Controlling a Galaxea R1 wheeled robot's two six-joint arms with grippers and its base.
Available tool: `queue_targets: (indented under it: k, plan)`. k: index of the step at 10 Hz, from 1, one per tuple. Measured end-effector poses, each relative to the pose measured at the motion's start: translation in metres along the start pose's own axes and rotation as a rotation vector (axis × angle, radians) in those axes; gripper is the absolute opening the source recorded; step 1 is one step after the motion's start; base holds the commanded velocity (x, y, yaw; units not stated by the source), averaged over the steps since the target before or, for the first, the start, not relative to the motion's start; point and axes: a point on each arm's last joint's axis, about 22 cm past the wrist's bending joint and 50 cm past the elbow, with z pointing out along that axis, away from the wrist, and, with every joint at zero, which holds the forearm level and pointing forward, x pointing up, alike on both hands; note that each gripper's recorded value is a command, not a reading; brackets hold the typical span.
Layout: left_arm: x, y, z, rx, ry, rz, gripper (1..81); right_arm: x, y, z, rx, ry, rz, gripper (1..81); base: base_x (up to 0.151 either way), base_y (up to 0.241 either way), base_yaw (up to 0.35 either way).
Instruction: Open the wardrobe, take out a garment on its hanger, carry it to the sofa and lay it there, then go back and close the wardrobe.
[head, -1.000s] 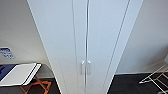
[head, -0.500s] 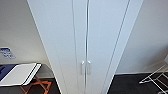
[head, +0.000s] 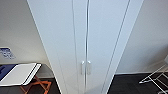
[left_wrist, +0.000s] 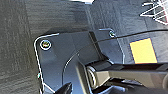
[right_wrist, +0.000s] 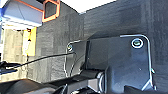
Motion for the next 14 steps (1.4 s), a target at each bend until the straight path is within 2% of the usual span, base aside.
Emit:
queue_targets:
  k: [2,4,6,8,10,11,12,14]
  plan:
    - [0.084,-0.004,-0.025,-0.020,0.086,0.061,81.1,0.064,-0.036,-0.021,0.065,0.068,-0.080,81.1,0.000,0.000,0.000]
    - [0.152,0.008,-0.053,-0.053,0.159,0.117,81.1,0.141,-0.072,-0.046,0.111,0.158,-0.189,81.1,0.000,0.000,0.000]
    - [0.215,0.025,-0.073,-0.083,0.221,0.177,81.1,0.205,-0.100,-0.072,0.133,0.238,-0.279,81.1,0.000,0.000,0.000]
    - [0.286,0.027,-0.098,-0.067,0.282,0.253,81.1,0.262,-0.129,-0.099,0.149,0.308,-0.353,81.1,0.000,0.000,0.000]
    - [0.346,0.032,-0.119,-0.049,0.317,0.317,81.1,0.312,-0.161,-0.121,0.165,0.355,-0.417,81.1,0.000,0.000,0.000]
    - [0.376,0.038,-0.130,-0.045,0.342,0.349,81.1,0.321,-0.166,-0.125,0.166,0.363,-0.425,81.1,0.000,0.000,0.000]
    - [0.407,0.044,-0.143,-0.036,0.363,0.381,81.1,0.351,-0.189,-0.134,0.178,0.383,-0.467,81.1,0.000,0.000,0.000]
    - [0.465,0.065,-0.165,-0.030,0.404,0.441,81.1,0.391,-0.218,-0.131,0.191,0.400,-0.509,81.1,0.000,0.000,0.000]
